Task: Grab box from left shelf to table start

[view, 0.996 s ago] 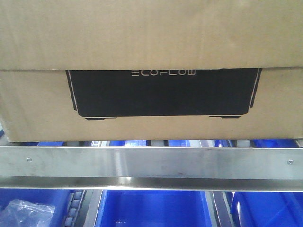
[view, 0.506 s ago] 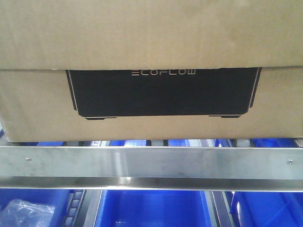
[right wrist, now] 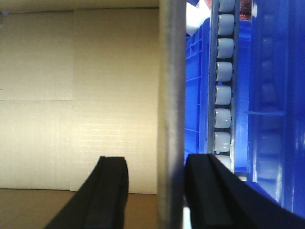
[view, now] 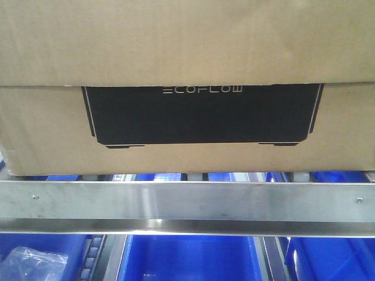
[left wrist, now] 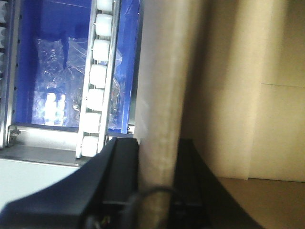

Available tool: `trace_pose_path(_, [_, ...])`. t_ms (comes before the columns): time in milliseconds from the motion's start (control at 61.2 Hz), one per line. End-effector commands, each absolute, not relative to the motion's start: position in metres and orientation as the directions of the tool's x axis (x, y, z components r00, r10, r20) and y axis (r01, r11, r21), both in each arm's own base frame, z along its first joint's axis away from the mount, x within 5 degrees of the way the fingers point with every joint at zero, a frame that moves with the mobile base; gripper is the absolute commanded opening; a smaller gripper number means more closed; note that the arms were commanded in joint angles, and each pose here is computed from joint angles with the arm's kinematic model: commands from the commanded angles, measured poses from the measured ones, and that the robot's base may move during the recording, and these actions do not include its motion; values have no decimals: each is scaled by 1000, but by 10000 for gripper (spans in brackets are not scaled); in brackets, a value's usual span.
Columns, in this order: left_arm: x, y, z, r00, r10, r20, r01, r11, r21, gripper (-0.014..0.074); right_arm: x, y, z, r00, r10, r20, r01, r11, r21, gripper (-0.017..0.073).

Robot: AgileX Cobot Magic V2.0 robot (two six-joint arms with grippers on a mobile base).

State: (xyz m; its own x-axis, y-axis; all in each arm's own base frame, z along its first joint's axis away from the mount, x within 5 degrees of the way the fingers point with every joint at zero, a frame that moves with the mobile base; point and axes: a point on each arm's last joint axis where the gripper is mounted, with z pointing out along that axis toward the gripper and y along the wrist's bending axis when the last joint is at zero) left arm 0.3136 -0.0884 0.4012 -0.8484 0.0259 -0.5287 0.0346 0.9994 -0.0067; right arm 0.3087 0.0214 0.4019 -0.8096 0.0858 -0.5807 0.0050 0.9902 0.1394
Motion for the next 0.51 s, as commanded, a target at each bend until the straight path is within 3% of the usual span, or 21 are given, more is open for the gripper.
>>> trace_pose_path(0, [306,-86,424,-790,5,-614,37,999,-40,-85,304,21,424,-734,90,-673,-6,990,139,388])
trace_pose_path(327, [306,-86,424,-790,5,-614,37,999,-40,-85,303,21,423,-741,86,-666,-3,991,132,32])
trace_pose_path(490, [306,-87,424,-790,4,-613,37,998,-42,-85,303,21,423,-745,77,-662,-10,992,126,18])
